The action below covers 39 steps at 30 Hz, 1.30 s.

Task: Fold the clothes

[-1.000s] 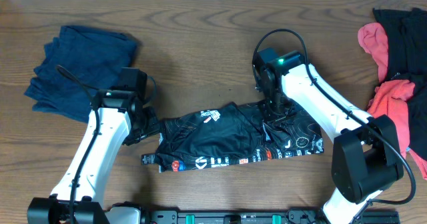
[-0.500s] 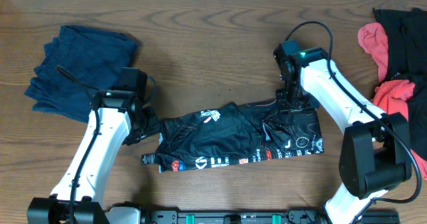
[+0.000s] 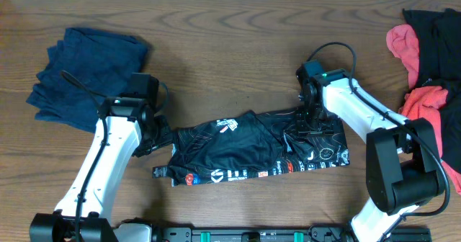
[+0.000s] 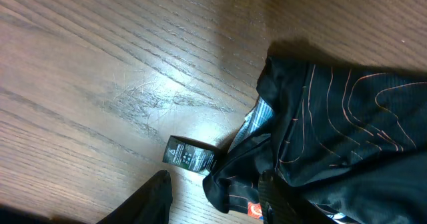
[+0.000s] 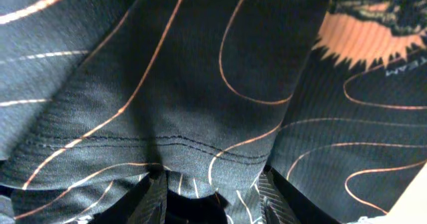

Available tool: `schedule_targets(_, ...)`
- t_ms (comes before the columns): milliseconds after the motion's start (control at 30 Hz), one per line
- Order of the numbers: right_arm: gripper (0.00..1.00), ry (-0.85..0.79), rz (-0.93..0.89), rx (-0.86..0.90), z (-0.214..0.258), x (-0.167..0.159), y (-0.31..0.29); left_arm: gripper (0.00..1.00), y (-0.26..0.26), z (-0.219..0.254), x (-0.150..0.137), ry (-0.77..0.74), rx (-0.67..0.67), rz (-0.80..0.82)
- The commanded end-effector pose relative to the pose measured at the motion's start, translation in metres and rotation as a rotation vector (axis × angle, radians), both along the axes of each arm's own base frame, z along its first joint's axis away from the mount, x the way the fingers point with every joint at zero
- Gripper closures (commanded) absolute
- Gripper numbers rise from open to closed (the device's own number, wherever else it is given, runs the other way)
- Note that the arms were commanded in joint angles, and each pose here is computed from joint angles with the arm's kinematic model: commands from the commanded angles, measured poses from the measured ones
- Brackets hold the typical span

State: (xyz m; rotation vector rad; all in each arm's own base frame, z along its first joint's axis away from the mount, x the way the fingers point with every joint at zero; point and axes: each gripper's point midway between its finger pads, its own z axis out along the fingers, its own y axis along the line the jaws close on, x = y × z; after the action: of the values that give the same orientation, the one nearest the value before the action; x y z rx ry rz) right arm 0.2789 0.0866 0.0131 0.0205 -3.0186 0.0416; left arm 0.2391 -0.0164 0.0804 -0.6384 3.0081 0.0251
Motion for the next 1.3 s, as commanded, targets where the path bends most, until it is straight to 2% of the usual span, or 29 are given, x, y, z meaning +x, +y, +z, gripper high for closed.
schedule_targets(0,0.59,-0.018,-0.022,0.01,0.003,0.002,0.001,0.55,0.001,0.007,0.005,-0.022,0.003,-0.002)
schedule_targets(100,0.62,-0.039,-0.039,0.015,0.001,0.006,0.002,0.55,0.001,0.007,0.005,-0.022,0.003,-0.002)
schedule_targets(267,0.94,-0.062,-0.057,0.022,-0.002,0.011,0.004,0.55,0.001,0.006,0.005,-0.019,0.003,-0.002)
schedule_targets(333,0.99,-0.075,-0.056,0.026,-0.002,0.014,0.005,0.56,0.001,0.006,0.005,-0.019,0.003,-0.002)
schedule_targets(500,0.99,-0.13,0.012,0.061,0.01,0.033,0.013,0.55,0.001,0.006,0.005,-0.019,0.003,-0.002)
schedule_targets(767,0.98,-0.212,0.165,0.246,0.036,0.06,0.049,0.56,0.001,0.006,0.005,-0.019,0.003,-0.002)
schedule_targets(933,0.97,-0.205,0.224,0.326,0.039,0.056,0.062,0.56,0.001,0.006,0.005,-0.02,0.003,-0.002)
schedule_targets(1067,0.95,-0.193,0.354,0.417,0.043,0.046,0.083,0.56,0.001,0.006,0.005,-0.019,0.003,-0.002)
schedule_targets(1100,0.94,-0.194,0.38,0.421,0.043,0.044,0.087,0.56,0.001,0.006,0.005,-0.019,0.003,-0.002)
schedule_targets(1167,0.75,-0.197,0.419,0.412,0.042,0.042,0.092,0.55,0.001,0.006,0.005,-0.019,0.003,-0.002)
schedule_targets(1267,0.71,-0.193,0.438,0.387,0.041,0.039,0.094,0.56,0.001,0.006,0.004,-0.018,0.003,-0.002)
